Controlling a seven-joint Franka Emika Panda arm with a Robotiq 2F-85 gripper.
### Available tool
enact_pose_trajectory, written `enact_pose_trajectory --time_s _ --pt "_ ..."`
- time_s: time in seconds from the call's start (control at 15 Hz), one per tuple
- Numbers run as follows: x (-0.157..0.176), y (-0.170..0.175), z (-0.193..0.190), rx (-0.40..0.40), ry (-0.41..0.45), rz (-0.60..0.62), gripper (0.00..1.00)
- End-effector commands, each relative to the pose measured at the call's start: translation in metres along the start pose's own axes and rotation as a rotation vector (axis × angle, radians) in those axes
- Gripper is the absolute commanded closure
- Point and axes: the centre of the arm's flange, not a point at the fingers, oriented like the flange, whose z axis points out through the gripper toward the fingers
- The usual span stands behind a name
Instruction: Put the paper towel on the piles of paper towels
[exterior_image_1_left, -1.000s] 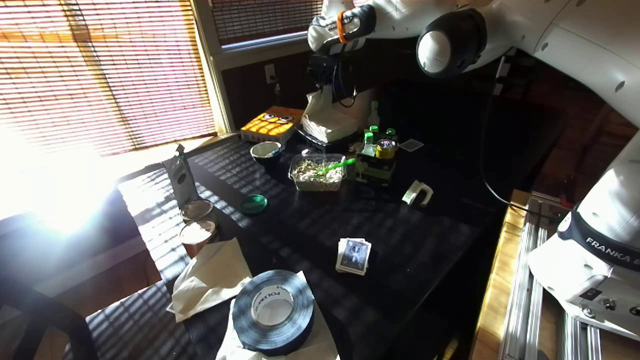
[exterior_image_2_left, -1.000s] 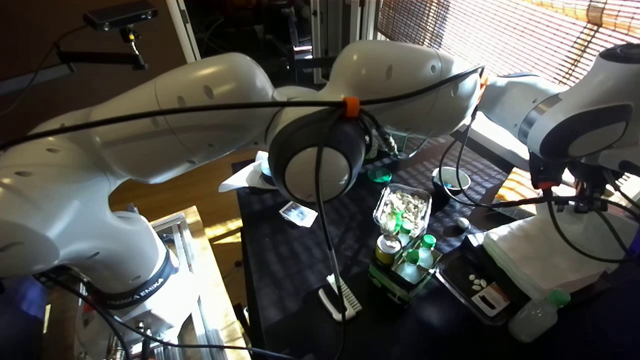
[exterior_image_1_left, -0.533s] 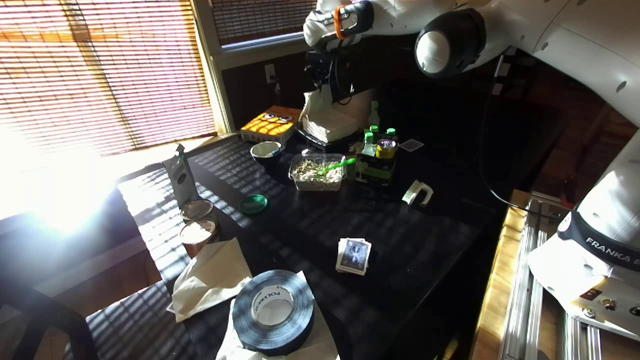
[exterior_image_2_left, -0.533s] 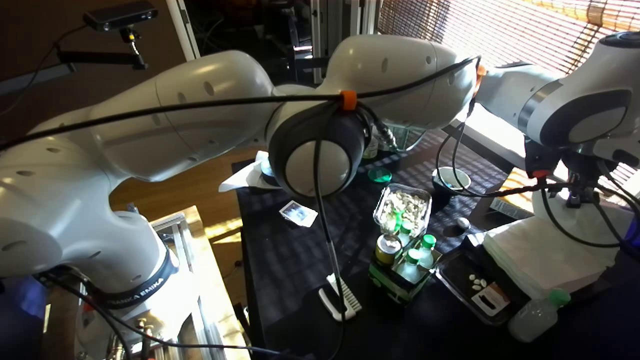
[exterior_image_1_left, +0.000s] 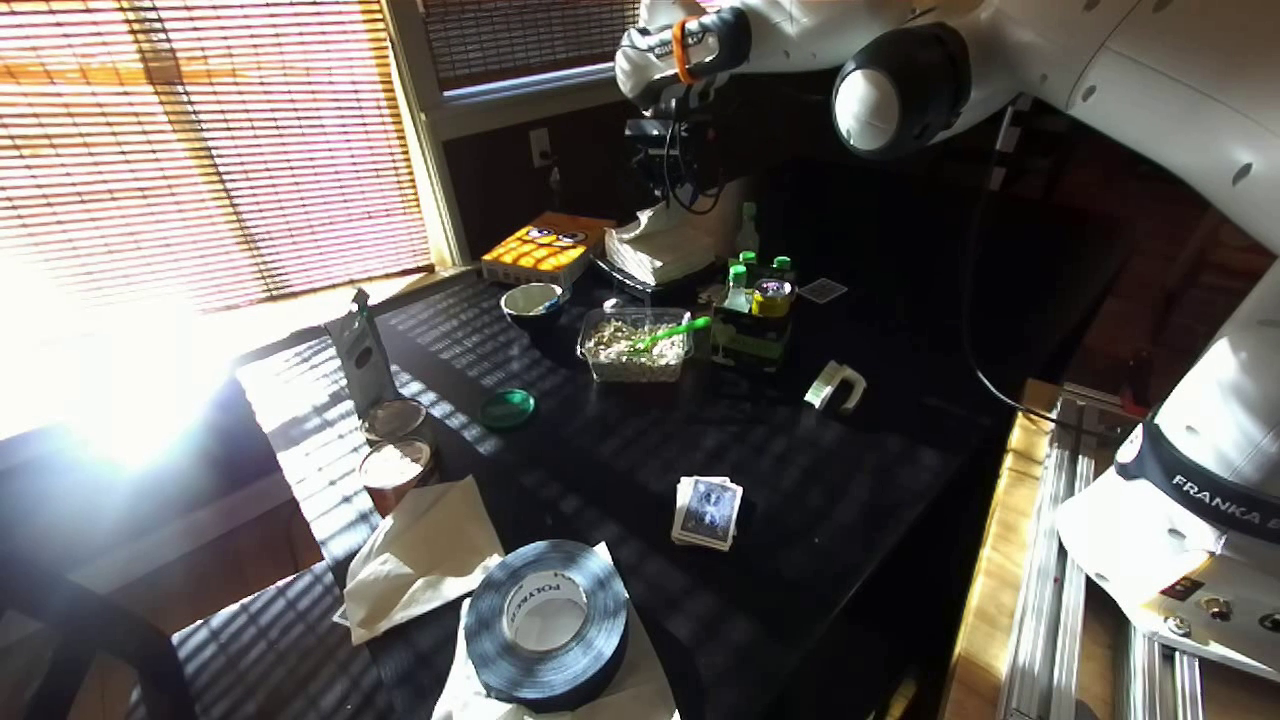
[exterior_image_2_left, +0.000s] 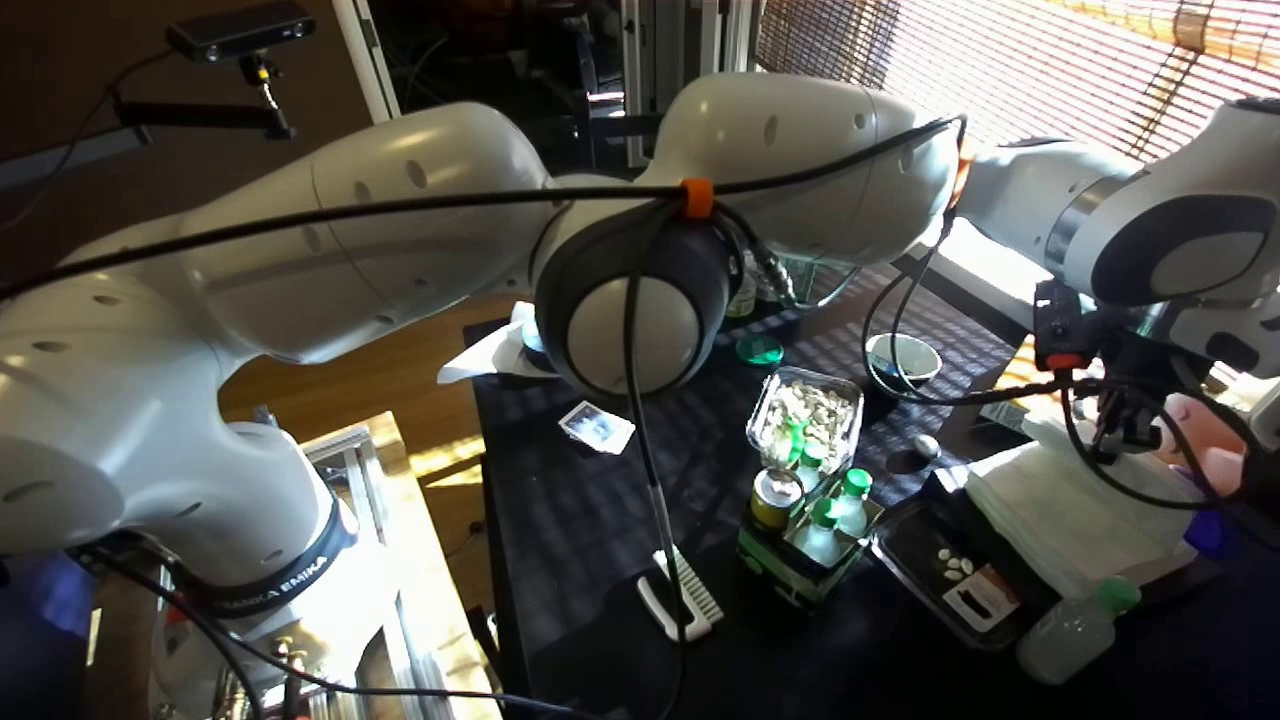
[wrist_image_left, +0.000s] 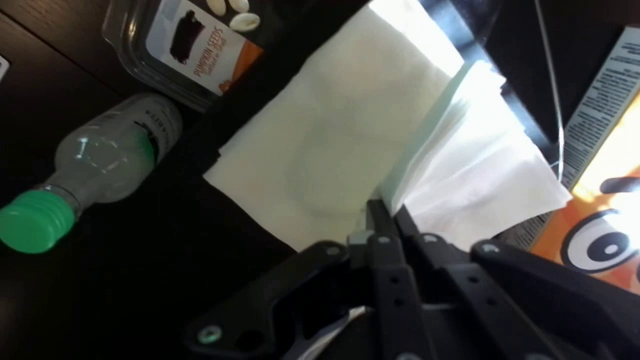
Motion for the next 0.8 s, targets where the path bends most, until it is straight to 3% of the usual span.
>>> enact_pose_trajectory --time_s 0.0,0.33,0.73 --pt "0.000 -0.012 -0.002 -0.038 -0.047 0.044 0.99" --pt "-0.010 -0.021 0.006 -0.035 -0.017 0.100 0.99" --pt "0.001 -0.019 0.020 -0.058 0.118 0.061 0.99"
